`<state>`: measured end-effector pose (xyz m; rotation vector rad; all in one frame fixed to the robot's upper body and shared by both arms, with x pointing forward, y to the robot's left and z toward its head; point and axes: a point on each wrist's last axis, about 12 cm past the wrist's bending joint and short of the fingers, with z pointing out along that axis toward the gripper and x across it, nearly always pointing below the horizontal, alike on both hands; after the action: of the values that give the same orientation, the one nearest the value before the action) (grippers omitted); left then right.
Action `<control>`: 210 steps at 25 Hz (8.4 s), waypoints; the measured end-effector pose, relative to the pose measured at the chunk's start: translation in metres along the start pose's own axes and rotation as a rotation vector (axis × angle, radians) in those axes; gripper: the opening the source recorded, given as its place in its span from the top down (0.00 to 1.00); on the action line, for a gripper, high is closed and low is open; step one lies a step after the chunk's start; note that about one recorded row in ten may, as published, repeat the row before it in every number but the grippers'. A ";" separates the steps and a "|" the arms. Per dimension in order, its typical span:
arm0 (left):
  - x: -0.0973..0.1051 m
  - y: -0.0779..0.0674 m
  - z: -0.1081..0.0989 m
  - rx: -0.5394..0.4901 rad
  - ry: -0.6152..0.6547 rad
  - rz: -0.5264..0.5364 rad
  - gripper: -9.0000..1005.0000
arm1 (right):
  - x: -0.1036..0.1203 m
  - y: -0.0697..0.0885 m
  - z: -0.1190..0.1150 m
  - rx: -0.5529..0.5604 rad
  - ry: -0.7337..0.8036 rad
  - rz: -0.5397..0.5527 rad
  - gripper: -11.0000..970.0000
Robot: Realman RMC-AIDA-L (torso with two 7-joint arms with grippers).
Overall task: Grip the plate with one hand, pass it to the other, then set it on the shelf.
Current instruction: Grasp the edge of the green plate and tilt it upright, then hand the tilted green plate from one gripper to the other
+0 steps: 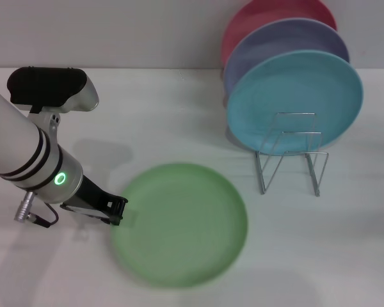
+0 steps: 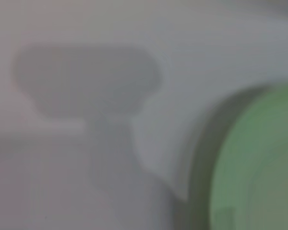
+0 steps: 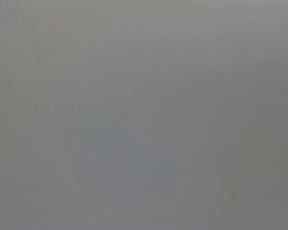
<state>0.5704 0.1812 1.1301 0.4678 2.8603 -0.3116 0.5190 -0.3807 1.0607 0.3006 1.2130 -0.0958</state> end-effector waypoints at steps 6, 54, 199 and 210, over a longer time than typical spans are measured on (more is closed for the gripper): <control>0.001 -0.001 0.001 -0.002 0.004 0.009 0.90 | 0.000 0.000 -0.001 0.000 -0.003 0.001 0.25; -0.021 0.101 -0.038 -0.083 -0.806 -0.089 0.96 | 0.008 0.002 0.003 0.014 0.062 0.004 0.25; 0.137 -0.036 0.066 -0.457 -1.339 0.097 0.90 | 0.045 0.216 -0.094 -0.778 0.365 -0.001 0.25; 0.133 -0.045 0.056 -0.586 -1.280 0.097 0.90 | 0.048 0.224 -0.083 -0.793 0.387 -0.023 0.25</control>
<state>0.4432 0.1639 1.0511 0.1598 1.5484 0.2069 0.5124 -0.1389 1.0291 -0.4081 1.5353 0.4371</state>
